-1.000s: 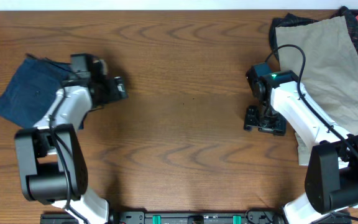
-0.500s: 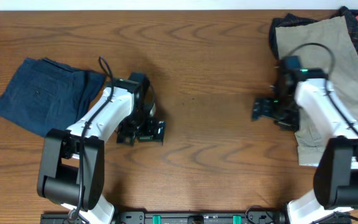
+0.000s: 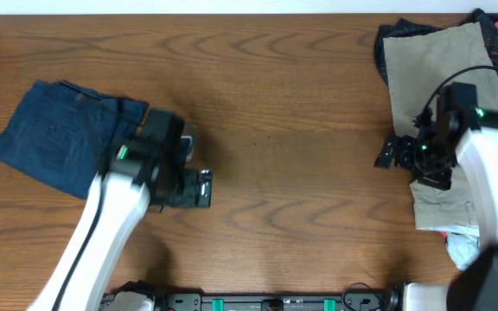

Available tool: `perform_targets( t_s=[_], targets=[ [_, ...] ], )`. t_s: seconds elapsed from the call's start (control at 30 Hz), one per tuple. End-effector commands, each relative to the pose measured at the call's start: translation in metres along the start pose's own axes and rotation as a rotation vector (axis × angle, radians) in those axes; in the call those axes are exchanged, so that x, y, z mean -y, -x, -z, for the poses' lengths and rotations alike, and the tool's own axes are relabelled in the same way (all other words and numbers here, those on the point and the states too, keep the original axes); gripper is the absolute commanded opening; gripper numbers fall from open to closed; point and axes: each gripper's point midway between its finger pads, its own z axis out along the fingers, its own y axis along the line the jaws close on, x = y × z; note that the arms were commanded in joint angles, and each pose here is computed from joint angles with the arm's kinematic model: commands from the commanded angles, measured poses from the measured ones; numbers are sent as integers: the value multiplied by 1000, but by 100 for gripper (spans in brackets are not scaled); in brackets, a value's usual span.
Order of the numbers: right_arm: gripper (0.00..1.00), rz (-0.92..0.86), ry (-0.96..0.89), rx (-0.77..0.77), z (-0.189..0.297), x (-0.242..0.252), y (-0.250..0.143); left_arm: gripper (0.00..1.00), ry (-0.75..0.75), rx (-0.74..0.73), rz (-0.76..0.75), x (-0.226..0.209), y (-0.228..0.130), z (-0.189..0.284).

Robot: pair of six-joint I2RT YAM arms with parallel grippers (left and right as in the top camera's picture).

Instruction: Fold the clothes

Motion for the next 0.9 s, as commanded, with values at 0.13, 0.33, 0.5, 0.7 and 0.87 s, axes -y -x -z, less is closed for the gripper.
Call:
perform_targets(
  t_s=[0.13, 0.33, 0.5, 0.7, 0.87],
  targets=[
    [99, 125, 67, 363, 43, -14, -15, 98, 31, 402, -42, -13, -19, 48],
    [99, 184, 135, 701, 92, -22, -29, 98, -59, 721, -47, -8, -17, 87],
    [99, 208, 165, 842, 124, -23, -48, 98, -88, 816, -50, -7, -20, 105],
    [99, 215, 174, 882, 133, -23, -54, 98, -88, 815, -50, -7, -20, 105],
    [99, 215, 174, 882, 132, -23, -54, 98, -88, 815, -50, -7, -20, 105]
  ],
)
